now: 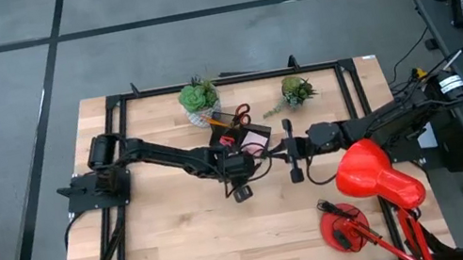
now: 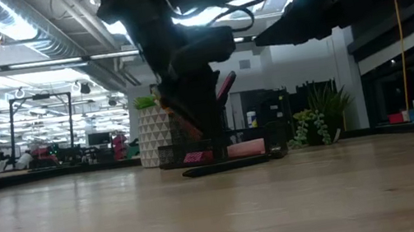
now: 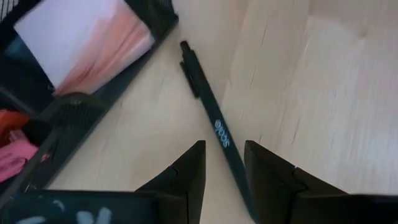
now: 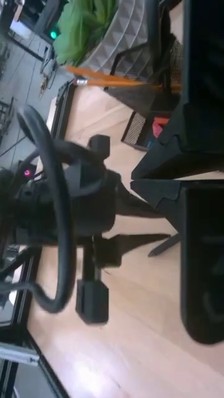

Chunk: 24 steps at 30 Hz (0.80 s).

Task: Pick and place office supplies into organizer
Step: Put the black pen into the black desk organizer

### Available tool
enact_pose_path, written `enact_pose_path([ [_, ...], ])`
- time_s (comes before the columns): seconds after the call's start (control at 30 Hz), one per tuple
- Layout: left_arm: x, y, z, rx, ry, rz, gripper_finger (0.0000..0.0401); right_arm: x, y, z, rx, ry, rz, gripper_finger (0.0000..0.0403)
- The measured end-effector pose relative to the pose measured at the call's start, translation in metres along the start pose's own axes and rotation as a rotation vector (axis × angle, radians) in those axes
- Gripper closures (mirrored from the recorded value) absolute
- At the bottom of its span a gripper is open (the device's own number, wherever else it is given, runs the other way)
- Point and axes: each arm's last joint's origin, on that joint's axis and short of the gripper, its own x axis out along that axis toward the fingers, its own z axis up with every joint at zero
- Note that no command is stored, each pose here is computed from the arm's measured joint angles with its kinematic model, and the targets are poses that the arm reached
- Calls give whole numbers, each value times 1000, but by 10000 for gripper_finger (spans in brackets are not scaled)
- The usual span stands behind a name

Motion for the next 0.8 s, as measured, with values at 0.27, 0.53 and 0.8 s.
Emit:
enact_pose_path([
  [0.27, 13, -2, -1, 0, -1, -8, 296, 1, -4, -1, 3, 7, -14, 393],
  [0.53, 37, 1, -10, -2, 78, 7, 296, 1, -5, -1, 2, 6, -21, 393],
  [0.8, 36, 5, -11, 40, 95, 3, 312, 1, -5, -1, 2, 3, -21, 393],
])
